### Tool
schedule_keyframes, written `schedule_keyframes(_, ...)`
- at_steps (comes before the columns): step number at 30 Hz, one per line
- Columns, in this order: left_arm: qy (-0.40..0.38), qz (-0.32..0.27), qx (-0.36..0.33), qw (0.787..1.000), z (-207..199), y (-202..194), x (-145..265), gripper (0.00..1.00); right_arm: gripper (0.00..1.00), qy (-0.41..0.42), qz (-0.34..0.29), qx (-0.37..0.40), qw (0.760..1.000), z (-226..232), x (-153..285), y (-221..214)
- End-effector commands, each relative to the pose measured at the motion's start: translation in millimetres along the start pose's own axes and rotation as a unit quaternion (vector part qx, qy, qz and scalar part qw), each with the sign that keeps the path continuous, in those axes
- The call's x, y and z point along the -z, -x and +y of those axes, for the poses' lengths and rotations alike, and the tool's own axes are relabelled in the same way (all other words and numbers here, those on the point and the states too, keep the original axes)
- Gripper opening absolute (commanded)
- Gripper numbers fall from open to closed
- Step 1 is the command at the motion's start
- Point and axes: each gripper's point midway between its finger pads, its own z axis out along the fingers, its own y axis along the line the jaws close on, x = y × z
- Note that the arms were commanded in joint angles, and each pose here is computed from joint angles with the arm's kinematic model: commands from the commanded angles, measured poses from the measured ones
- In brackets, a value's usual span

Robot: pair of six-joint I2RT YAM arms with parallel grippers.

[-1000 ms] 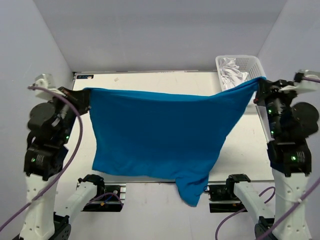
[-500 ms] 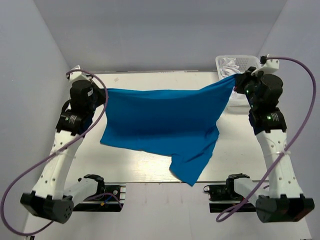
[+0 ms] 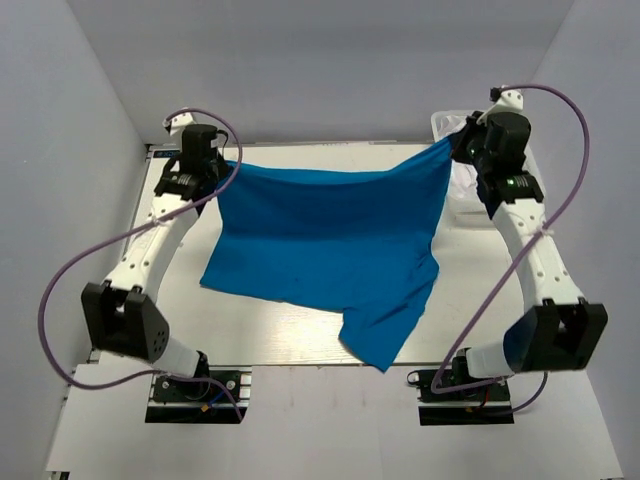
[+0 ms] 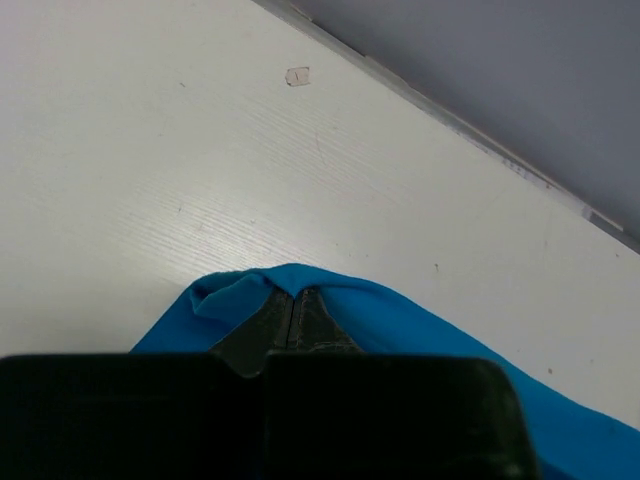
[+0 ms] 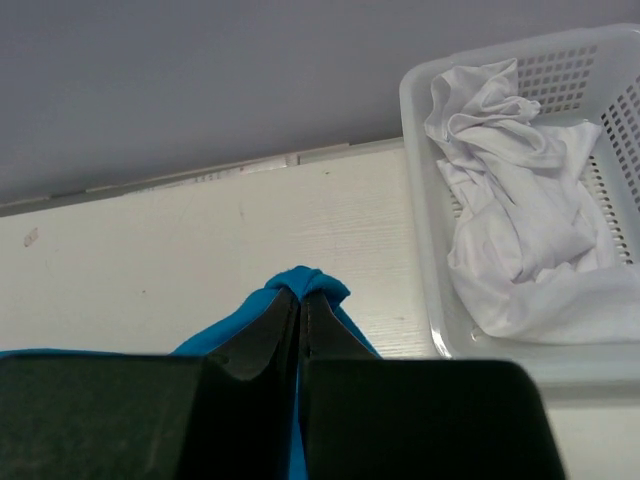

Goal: Fold and stack the t-shirts
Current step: Flatten out the tshirt

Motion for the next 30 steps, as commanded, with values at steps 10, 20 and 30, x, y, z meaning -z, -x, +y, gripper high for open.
schedule_keyframes(10, 0.027, 0.013, 0.009, 1.000, -13, 15, -92, 0.00, 0.00, 0.022, 0.003, 0.004, 1.000, 12, -78, 15)
schedule_keyframes(20, 0.056, 0.065, 0.005, 0.996, 3, -21, -173, 0.00, 0.00, 0.029, 0.068, 0.025, 0.997, 7, -174, -34)
schedule_keyframes(30, 0.028, 0.067, 0.018, 0.997, 4, -37, -239, 0.00, 0.00, 0.112, 0.025, 0.085, 0.990, 33, -249, -71)
